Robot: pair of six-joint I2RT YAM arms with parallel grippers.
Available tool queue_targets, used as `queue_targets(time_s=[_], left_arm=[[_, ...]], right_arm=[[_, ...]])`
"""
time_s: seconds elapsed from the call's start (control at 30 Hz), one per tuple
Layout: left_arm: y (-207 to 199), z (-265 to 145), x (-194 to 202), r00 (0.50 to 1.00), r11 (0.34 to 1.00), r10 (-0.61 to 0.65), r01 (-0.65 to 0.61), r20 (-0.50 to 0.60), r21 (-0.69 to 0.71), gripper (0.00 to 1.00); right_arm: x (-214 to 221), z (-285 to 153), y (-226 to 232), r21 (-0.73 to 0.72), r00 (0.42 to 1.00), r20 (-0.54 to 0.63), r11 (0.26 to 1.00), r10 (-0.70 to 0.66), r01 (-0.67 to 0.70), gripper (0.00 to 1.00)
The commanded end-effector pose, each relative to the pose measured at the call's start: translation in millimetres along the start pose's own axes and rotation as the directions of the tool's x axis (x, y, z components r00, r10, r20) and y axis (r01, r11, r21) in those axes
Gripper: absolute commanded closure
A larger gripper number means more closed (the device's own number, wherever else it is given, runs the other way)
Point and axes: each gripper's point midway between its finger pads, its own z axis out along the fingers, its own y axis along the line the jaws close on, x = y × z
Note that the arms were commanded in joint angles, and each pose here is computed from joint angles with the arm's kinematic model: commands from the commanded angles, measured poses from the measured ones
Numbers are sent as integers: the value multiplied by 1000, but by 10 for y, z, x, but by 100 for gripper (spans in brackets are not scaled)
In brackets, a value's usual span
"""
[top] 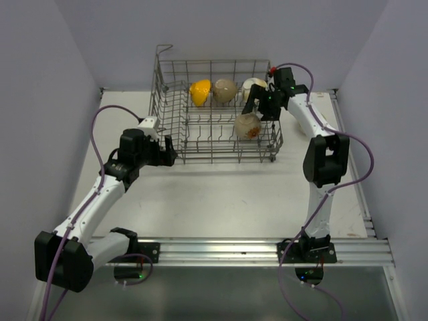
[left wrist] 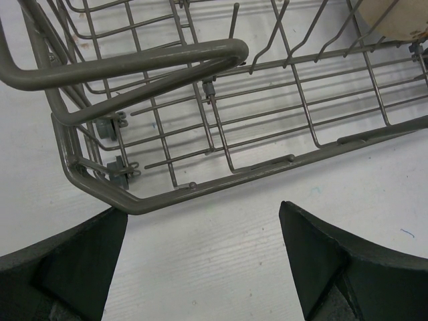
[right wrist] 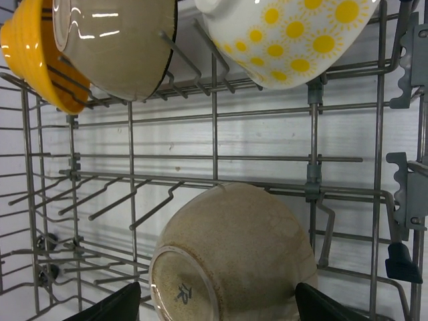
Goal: Unload the bowls from the dish rack
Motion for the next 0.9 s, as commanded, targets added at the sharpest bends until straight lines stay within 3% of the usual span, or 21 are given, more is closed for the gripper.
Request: queue_targets(time_s=[0.0, 0.23, 0.87], left_arm=[[-147, 23, -99, 999, 997, 16, -19, 42, 74, 0], [-164, 21, -96, 999, 996, 14, -18, 40, 83, 0], [-139, 10, -115, 999, 998, 13, -16, 46, 67, 0]], right_arm=[[-31, -144, -24, 55, 999, 1, 998, -32, 32, 1], [-6, -351, -65, 203, 995, -28, 974, -93, 97, 1], [380, 40, -337, 399, 989, -136, 911, -54, 105, 1]])
